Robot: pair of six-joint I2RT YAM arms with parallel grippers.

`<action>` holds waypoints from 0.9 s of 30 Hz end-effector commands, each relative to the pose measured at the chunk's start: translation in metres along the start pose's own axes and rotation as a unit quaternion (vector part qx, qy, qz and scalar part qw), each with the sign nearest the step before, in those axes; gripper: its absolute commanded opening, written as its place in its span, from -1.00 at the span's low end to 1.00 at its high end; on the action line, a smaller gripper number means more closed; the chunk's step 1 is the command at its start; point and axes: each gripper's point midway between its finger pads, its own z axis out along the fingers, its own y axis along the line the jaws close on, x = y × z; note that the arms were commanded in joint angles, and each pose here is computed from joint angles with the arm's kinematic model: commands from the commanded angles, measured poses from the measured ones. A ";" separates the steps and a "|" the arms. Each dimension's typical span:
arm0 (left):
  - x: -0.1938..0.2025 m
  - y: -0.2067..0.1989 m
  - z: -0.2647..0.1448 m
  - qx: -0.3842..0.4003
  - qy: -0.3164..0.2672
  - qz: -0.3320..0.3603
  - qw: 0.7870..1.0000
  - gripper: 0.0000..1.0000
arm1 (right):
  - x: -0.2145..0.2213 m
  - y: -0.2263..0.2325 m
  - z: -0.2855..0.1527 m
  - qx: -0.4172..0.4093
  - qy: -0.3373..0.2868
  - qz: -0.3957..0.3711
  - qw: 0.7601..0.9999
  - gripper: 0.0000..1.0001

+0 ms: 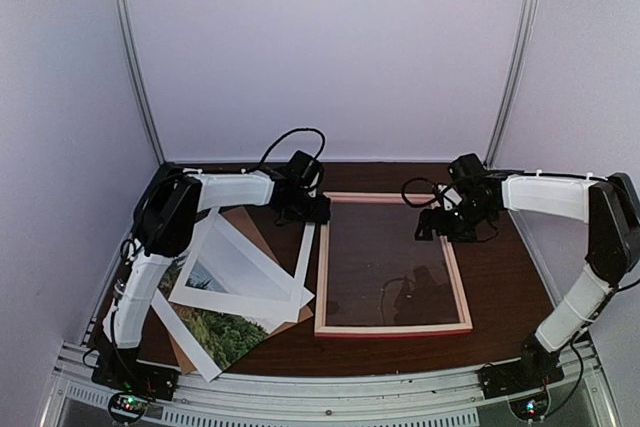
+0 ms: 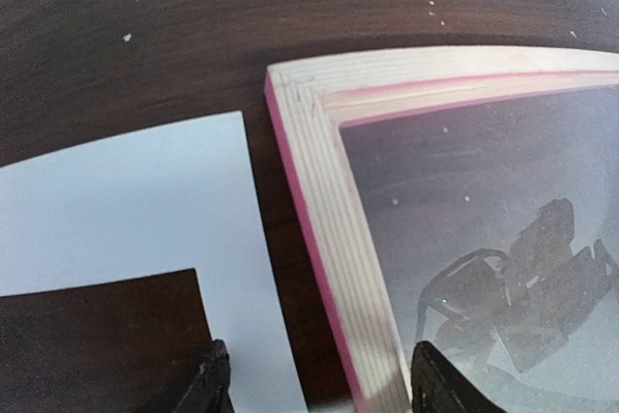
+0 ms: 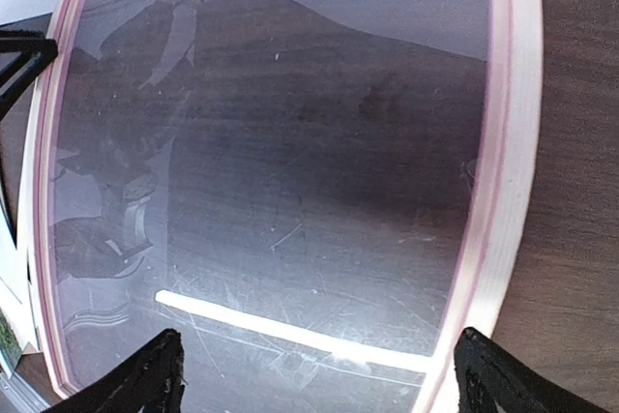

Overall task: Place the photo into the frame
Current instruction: Adjust the glass panel in the frame body.

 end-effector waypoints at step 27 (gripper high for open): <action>-0.002 -0.007 -0.056 0.058 -0.015 0.005 0.998 0.21 | 0.022 -0.064 0.029 0.117 0.022 0.004 0.993 0.00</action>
